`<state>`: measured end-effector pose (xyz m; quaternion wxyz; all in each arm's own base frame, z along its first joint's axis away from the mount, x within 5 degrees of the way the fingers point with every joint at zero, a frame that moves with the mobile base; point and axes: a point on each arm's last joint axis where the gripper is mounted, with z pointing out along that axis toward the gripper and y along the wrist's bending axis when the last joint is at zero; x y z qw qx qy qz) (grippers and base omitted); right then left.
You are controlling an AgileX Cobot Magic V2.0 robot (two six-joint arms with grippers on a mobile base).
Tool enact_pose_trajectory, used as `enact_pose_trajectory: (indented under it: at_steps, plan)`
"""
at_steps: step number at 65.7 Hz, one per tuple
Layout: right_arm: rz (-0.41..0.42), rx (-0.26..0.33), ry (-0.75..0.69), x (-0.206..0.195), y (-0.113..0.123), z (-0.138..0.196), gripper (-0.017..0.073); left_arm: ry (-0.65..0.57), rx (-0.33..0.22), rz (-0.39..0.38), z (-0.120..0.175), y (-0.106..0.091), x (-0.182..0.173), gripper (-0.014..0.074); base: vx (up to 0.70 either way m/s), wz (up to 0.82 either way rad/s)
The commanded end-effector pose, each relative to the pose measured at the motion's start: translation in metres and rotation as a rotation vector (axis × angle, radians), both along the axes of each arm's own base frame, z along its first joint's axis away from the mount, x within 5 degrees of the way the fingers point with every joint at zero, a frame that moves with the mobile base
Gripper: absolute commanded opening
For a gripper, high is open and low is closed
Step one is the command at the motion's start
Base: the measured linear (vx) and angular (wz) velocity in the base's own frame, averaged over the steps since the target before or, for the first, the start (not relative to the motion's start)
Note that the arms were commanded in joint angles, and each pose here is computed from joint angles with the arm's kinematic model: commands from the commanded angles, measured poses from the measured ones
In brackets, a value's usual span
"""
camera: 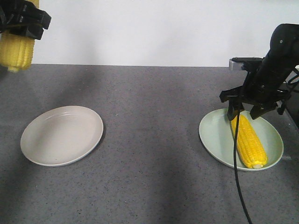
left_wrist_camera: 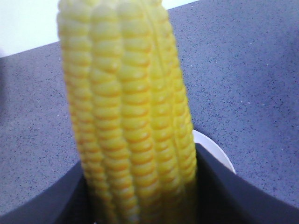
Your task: Distribute corn equally
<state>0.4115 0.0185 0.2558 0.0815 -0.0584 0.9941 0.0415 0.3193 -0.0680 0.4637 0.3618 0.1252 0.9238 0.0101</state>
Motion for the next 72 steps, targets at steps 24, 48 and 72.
enact_pose_trajectory:
  at_steps: [24,48,72]
  plan:
    - [0.015,-0.069,-0.319,-0.065,-0.009,0.130,0.0474,-0.109,-0.028,0.003,0.023,0.002,-0.012,0.0220,0.00,0.00]
    - [-0.001,-0.056,-0.562,-0.115,-0.009,0.192,0.0386,-0.109,-0.028,0.003,0.023,0.002,-0.012,0.0220,0.00,0.00]
    - [0.029,-0.072,-0.634,-0.140,-0.010,0.213,0.0050,-0.129,-0.031,0.001,0.024,0.002,-0.011,0.0220,0.00,0.00]
